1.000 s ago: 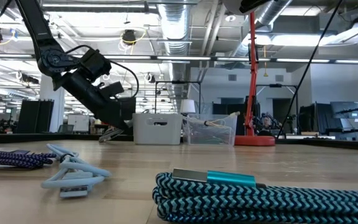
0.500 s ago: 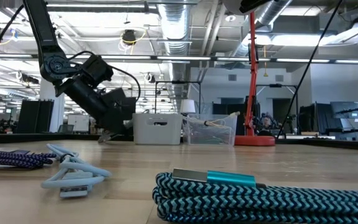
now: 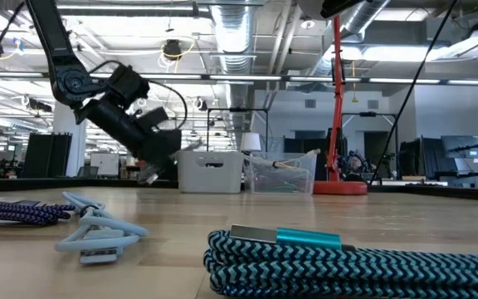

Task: Pick & Place USB Port
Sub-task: Put the black and white charger cable into the gray bin

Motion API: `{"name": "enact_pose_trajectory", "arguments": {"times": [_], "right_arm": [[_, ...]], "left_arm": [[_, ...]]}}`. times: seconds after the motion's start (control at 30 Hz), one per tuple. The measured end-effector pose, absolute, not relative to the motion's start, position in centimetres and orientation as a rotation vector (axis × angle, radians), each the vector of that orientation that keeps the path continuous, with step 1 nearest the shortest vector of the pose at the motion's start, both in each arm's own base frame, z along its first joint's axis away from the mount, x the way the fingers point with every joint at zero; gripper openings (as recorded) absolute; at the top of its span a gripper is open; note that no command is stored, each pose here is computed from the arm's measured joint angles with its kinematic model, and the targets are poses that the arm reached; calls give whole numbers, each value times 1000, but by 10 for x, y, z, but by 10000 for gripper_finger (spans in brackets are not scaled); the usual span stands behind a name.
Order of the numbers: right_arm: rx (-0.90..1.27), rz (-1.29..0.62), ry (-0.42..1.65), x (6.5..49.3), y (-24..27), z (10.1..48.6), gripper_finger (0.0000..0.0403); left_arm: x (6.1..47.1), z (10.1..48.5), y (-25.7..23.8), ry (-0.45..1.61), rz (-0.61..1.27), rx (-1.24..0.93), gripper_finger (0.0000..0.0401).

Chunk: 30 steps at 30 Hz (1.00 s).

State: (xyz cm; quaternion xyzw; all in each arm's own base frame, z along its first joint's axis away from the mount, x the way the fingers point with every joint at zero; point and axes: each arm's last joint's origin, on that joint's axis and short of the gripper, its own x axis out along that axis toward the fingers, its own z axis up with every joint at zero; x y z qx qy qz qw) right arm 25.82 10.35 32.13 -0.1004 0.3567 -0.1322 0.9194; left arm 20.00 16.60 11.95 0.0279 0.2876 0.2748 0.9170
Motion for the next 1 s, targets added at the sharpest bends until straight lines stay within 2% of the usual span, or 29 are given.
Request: {"name": "enact_pose_trajectory", "arguments": {"times": [0.33, 0.5, 0.7, 1.0], "right_arm": [[-220, -293, 748, 259, 98, 320, 117], [-212, -319, 752, 262, 91, 320, 117], [-209, -320, 754, 262, 90, 320, 117], [-234, -290, 771, 257, 98, 319, 117]], "left_arm": [[197, 175, 156, 268, 494, -87, 23], [210, 191, 155, 194, 468, -103, 23], [231, 194, 168, 193, 461, -134, 23], [249, 174, 187, 253, 488, -258, 23]]}}
